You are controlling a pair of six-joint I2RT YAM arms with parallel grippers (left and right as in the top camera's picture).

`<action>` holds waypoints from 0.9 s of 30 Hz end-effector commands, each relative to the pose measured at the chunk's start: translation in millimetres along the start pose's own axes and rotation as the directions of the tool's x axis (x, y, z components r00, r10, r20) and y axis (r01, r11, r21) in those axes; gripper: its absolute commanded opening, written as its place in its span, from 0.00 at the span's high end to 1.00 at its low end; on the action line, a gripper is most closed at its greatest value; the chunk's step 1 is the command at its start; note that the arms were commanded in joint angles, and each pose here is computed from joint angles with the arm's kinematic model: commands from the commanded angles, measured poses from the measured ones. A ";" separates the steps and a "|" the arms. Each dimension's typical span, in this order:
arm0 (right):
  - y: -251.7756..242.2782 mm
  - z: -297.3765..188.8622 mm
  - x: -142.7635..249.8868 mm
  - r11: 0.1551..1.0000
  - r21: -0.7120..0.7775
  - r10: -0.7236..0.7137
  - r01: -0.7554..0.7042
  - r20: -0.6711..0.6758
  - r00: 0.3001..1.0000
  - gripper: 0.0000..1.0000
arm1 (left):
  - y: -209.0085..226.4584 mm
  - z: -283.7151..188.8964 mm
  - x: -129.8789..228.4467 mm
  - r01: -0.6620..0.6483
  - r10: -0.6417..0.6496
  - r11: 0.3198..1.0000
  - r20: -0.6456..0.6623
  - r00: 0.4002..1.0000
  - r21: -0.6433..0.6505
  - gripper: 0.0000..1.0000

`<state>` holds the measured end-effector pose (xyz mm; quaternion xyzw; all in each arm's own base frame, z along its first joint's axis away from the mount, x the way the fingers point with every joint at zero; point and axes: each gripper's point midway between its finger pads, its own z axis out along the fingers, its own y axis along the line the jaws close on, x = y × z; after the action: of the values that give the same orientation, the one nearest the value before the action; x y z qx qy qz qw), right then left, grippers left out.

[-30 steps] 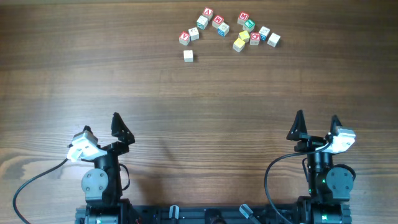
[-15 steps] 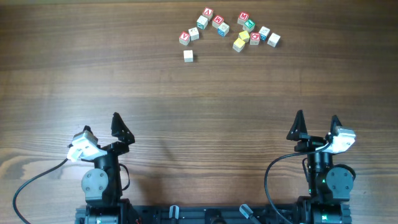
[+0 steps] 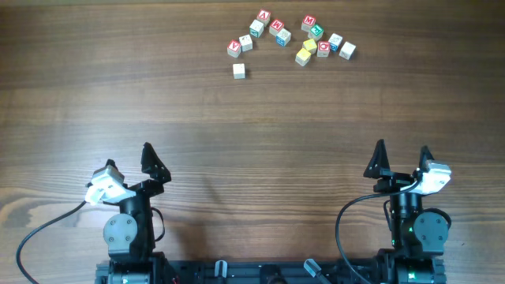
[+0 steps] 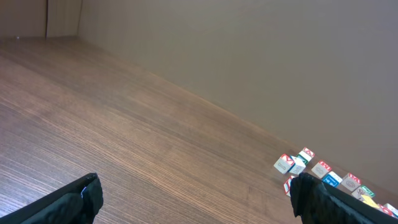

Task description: Form a horizontal line

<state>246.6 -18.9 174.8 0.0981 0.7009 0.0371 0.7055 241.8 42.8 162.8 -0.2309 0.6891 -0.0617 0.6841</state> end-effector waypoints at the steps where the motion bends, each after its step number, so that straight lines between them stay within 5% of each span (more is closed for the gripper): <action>1: 0.8 0.1 0.0 1.000 -0.007 -0.006 0.006 0.000 1.000 0.00 | -1.1 0.2 2.8 -0.013 0.013 1.000 -0.007 1.000 0.010 0.00; 15: 0.8 0.1 0.0 1.000 -0.007 -0.006 0.006 0.000 1.000 0.00 | -4.2 0.2 -0.2 -0.006 0.005 1.000 0.004 1.000 0.025 0.00; 20: 0.8 0.1 0.0 1.000 -0.007 -0.006 0.006 0.000 1.000 0.00 | -46.2 -7.8 3.4 0.002 0.014 0.968 -0.064 0.998 0.251 0.00; 27: 0.8 0.1 0.0 1.000 -0.007 -0.006 0.006 0.000 1.000 0.00 | -89.1 -30.7 -71.7 -0.009 0.007 0.934 0.008 1.000 0.356 0.00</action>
<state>246.6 -18.9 174.8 0.0981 0.7009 0.0371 0.7055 240.2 -2.9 205.8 -0.1364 0.6907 -0.1609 0.6917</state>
